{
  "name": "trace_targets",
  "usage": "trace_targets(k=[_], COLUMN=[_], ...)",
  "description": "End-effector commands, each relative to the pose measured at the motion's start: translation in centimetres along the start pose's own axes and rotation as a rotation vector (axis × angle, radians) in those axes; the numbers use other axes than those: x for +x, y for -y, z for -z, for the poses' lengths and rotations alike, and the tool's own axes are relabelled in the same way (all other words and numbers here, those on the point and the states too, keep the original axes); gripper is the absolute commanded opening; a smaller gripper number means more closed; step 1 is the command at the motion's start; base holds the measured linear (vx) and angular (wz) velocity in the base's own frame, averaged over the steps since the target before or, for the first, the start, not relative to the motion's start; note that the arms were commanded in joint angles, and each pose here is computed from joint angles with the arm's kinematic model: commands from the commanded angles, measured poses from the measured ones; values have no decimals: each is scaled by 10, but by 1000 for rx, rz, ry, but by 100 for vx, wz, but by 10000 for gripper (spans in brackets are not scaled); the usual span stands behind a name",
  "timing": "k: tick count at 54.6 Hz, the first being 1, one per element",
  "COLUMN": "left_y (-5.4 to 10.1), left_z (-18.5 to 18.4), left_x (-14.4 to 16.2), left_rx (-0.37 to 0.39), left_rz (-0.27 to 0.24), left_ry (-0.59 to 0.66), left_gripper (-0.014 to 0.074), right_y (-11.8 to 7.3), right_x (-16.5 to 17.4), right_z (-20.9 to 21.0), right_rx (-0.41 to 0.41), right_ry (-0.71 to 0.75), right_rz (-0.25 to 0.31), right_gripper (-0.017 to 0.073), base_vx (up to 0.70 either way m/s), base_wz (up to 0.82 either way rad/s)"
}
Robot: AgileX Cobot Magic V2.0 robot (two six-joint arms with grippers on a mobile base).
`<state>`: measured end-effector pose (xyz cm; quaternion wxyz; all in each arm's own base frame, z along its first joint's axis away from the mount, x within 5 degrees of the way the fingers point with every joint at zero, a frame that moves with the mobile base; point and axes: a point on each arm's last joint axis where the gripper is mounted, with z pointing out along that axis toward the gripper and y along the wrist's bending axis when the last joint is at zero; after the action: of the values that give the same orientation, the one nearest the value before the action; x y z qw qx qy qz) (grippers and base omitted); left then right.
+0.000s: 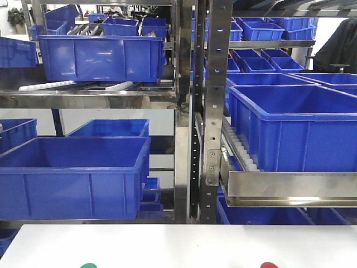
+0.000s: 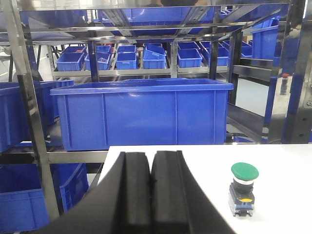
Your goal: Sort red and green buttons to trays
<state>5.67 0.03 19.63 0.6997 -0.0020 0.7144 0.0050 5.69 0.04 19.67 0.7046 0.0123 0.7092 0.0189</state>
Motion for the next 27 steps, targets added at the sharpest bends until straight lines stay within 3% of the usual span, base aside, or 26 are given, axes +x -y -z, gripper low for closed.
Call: trace_targets(k=[1, 27], left_y=[-1, -1], left_z=[3, 3], left_x=[-15, -15], left_rx=[-7, -7], left_rz=[13, 13], left_ry=[114, 114], left_gripper=[-6, -6], right_y=[0, 0], right_x=[-4, -4], right_z=[1, 1], right_rx=[-3, -3], right_ry=[85, 85], right_rz=[8, 8], right_gripper=[-9, -9], base_vx=[0, 0], base_wz=[0, 0])
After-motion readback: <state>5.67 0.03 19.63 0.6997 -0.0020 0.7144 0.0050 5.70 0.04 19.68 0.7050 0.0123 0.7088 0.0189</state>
